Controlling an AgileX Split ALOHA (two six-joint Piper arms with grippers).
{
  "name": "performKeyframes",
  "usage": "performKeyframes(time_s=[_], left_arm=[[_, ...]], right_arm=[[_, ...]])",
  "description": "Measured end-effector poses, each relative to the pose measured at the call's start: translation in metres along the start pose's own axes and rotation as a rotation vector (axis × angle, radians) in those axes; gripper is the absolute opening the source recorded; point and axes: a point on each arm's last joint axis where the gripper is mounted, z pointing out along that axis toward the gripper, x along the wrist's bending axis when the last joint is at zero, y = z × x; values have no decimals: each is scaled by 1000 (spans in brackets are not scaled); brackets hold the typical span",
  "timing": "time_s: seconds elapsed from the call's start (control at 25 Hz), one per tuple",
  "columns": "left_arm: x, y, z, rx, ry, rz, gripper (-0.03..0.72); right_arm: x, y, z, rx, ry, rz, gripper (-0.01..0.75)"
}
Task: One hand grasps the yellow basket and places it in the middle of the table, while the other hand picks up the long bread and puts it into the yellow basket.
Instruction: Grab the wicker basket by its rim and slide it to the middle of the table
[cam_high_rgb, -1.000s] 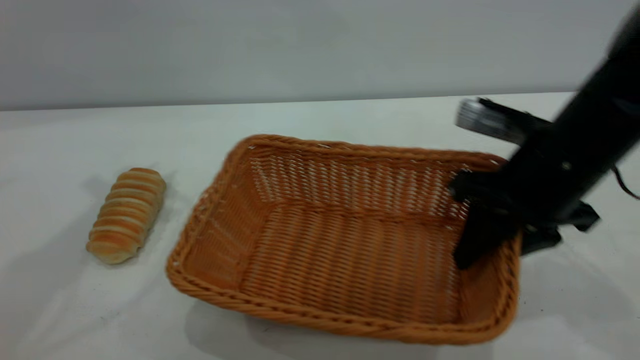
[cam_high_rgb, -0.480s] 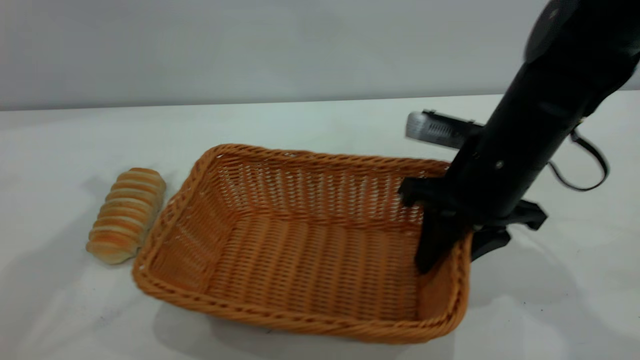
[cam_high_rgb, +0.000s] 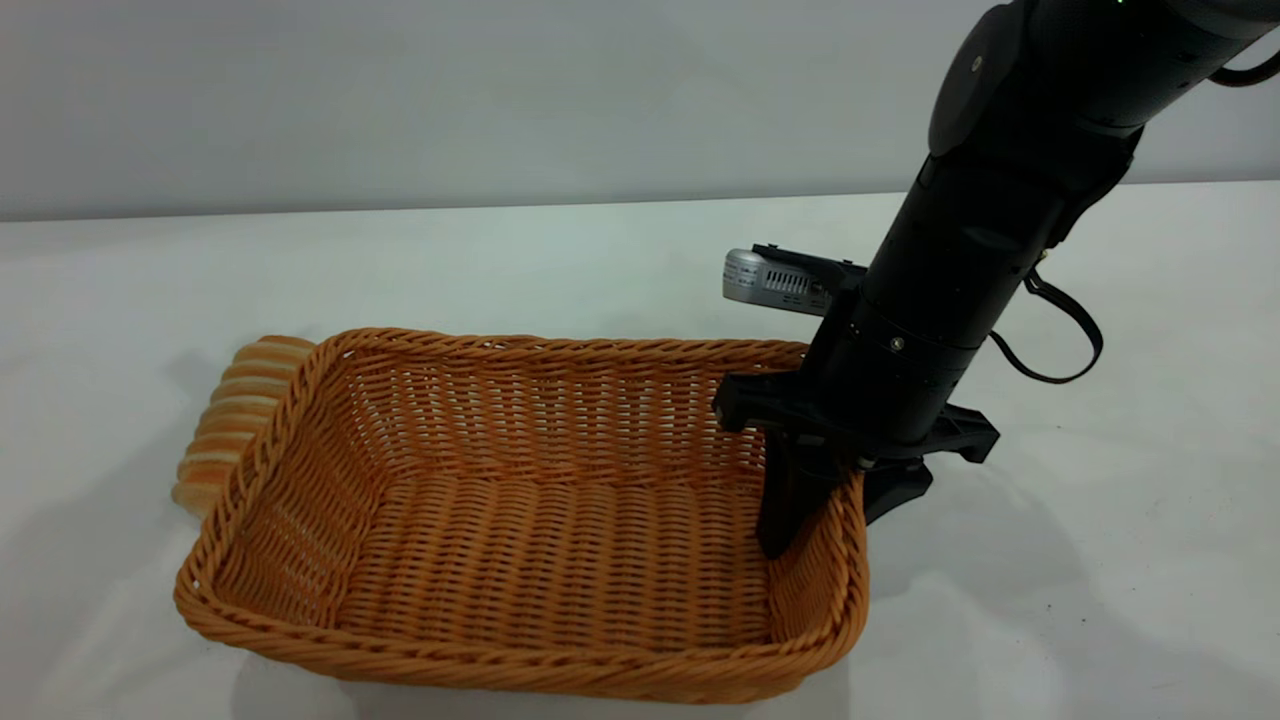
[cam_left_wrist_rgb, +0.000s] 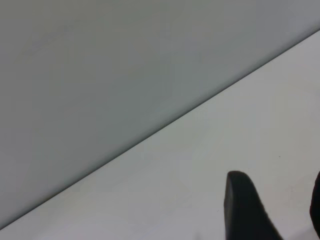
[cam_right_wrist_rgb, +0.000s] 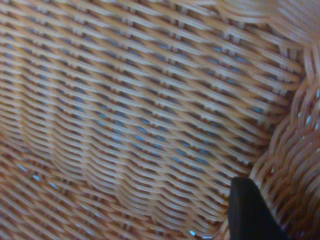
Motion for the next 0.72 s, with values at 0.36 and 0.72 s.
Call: performKeyframes(time_s=[0.36, 0.72], left_arm=[[0, 0, 0, 1, -1, 0, 395], [-1, -1, 0, 13, -16, 0, 395]], right_arm=[[-1, 0, 0, 9, -35, -44, 358], [-2, 0, -5, 4, -62, -84, 557]])
